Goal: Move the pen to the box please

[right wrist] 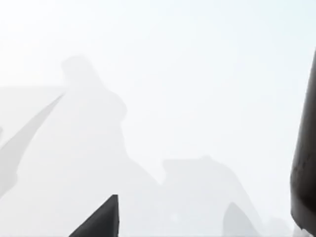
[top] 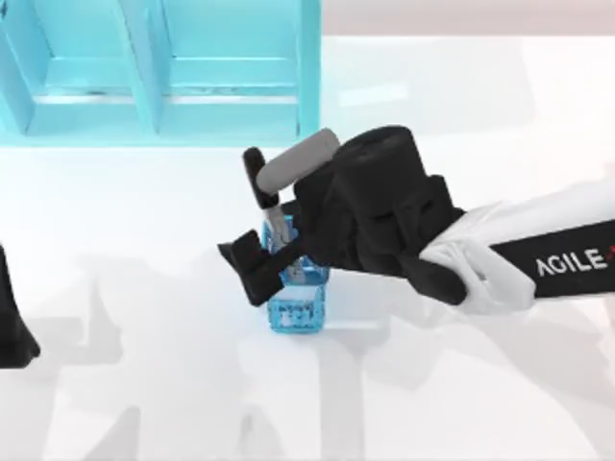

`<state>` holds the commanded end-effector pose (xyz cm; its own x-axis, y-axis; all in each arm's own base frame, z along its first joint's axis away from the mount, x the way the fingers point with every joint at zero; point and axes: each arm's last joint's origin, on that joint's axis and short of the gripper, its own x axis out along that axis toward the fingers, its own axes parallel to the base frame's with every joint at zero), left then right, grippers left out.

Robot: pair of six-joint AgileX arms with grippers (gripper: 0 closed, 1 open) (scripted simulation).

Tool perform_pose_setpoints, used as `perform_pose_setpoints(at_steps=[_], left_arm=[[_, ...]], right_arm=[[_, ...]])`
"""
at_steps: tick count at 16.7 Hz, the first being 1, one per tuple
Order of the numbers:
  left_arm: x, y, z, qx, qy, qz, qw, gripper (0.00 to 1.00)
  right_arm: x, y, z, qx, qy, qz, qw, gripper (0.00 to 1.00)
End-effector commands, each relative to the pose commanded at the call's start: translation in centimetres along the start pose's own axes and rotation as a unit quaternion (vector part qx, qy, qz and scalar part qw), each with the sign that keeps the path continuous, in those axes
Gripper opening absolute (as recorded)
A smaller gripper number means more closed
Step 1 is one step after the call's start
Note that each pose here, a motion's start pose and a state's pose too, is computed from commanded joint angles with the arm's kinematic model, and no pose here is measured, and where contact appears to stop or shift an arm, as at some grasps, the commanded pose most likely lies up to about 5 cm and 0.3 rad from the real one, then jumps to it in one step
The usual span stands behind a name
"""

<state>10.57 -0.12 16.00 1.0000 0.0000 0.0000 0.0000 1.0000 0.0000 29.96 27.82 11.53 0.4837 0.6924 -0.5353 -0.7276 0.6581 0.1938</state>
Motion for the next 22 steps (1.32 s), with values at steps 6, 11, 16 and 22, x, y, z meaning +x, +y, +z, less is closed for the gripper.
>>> perform_pose_setpoints(at_steps=[6,11,16,22], left_arm=[[0.0,0.0,0.0,0.000,0.000,0.000,1.000,1.00],[0.0,0.0,0.0,0.000,0.000,0.000,1.000,1.00],[0.0,0.0,0.0,0.000,0.000,0.000,1.000,1.00],[0.0,0.0,0.0,0.000,0.000,0.000,1.000,1.00]], right_arm=[[-0.2,0.1,0.4,0.000,-0.005,0.002,1.000,0.00],[-4.1,-2.4,3.5,-0.003,-0.003,0.005,1.000,0.00],[-12.9,-5.4,7.2,-0.001,0.005,0.008,1.000,0.00],[-18.6,-6.8,8.2,0.001,-0.005,0.002,1.000,0.00]])
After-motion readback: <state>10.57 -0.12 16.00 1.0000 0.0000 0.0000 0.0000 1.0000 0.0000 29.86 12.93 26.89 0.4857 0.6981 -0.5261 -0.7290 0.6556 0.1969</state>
